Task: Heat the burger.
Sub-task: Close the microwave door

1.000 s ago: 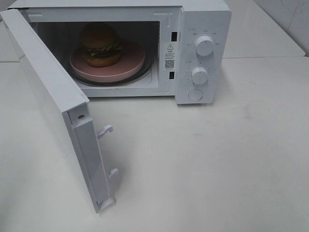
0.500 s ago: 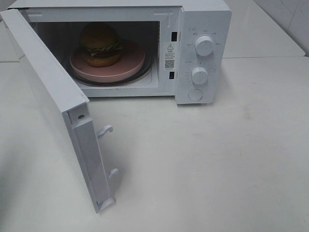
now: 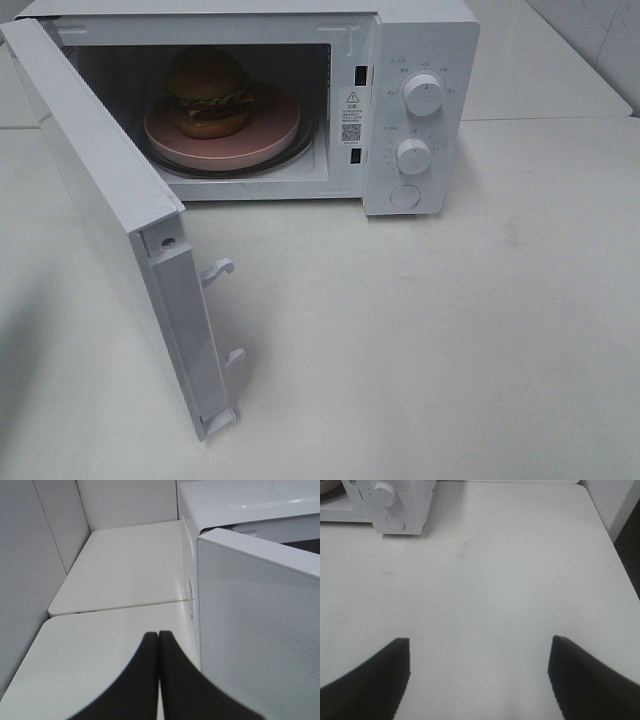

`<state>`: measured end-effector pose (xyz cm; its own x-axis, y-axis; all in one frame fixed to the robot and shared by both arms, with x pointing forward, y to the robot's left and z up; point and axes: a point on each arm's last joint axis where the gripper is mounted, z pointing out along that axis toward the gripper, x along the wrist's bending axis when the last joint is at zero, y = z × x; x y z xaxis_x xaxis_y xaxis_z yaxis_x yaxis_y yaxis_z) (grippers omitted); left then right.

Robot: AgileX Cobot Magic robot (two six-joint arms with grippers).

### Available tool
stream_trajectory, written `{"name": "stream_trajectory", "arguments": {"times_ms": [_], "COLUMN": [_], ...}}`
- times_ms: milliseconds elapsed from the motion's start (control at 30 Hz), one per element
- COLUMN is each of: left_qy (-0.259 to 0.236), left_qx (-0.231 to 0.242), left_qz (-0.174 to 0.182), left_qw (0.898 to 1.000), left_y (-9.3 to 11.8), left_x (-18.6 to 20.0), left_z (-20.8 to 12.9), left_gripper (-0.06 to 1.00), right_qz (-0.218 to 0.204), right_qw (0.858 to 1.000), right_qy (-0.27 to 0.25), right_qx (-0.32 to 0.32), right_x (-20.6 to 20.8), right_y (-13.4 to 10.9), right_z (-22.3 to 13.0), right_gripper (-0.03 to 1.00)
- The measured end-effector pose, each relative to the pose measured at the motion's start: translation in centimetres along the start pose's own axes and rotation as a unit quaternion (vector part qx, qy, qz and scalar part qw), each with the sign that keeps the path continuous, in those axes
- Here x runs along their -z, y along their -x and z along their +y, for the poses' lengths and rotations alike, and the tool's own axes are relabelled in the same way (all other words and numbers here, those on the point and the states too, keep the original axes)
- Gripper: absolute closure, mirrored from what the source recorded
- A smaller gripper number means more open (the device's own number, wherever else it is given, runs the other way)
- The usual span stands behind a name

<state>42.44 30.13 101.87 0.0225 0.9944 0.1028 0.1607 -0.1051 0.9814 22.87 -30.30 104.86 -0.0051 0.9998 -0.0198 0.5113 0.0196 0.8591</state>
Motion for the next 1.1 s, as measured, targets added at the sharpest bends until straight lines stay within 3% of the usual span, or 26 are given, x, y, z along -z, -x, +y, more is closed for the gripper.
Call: {"name": "stream_trajectory", "arguments": {"times_ms": [400,800,1100], "left_qy": [-0.017,-0.009,-0.004], "left_qx": [0.012,0.0,0.003], "left_qz": [-0.067,-0.181,-0.226], "left_qw": [0.998,0.983,0.974], "left_y": [1.7,6.6,9.0], "left_x": [-3.3,-4.3,-4.3], "left_z": [-2.6,-3.9,-4.7], "left_gripper": [0.94,0.94,0.94], "right_qz": [0.0,0.0,0.0], "right_qw": [1.0,1.0,1.0], "right_qy": [0.0,0.0,0.0], "right_qx": [0.0,0.0,0.0], "right_x": [0.0,0.0,0.0], "right_y": [0.0,0.0,0.0], "right_z": [0.0,0.0,0.0], "right_gripper": [0.21,0.21,0.21]}}
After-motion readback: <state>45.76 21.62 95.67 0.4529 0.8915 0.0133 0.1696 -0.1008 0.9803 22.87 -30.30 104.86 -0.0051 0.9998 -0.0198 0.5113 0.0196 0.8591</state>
